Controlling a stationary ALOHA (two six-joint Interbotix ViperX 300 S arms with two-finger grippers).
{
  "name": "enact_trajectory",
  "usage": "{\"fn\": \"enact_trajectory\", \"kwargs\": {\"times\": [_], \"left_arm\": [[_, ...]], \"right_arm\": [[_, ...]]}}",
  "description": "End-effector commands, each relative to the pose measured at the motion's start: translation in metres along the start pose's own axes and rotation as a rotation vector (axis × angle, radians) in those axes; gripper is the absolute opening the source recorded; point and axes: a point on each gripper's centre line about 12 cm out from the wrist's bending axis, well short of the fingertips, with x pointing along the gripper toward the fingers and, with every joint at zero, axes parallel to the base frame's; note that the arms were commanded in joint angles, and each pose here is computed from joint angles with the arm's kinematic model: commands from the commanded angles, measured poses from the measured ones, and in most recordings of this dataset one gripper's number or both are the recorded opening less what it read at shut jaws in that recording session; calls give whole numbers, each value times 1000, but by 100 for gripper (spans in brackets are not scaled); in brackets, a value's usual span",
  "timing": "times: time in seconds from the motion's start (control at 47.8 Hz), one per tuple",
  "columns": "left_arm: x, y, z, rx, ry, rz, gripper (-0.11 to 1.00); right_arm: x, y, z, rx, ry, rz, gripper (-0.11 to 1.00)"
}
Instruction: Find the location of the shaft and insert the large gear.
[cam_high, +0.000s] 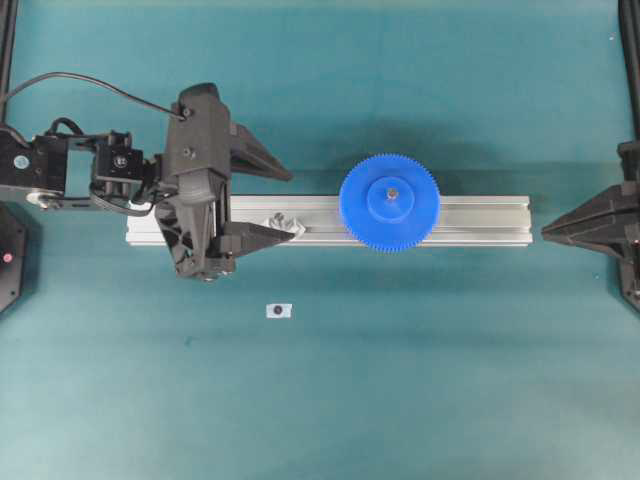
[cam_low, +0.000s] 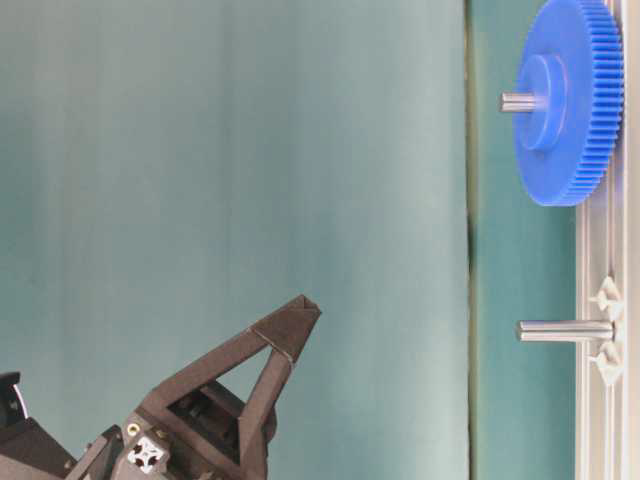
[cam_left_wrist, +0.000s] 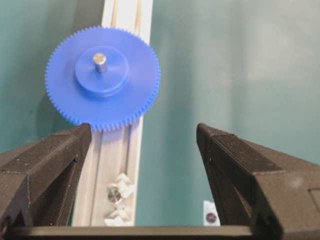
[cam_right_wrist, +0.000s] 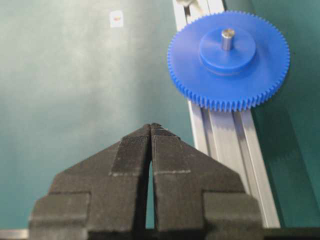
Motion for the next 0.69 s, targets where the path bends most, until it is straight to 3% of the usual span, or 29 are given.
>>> {"fn": "enact_trajectory", "kwargs": {"times": [0.0,0.67], "left_arm": [[-4,-2,11,5,-38,-5,84],[-4,-2,10,5,-34,-5,84]], "right_arm": [[0,0,4,7,-12,0,3],[1,0,2,8,-5,-1,3]]}}
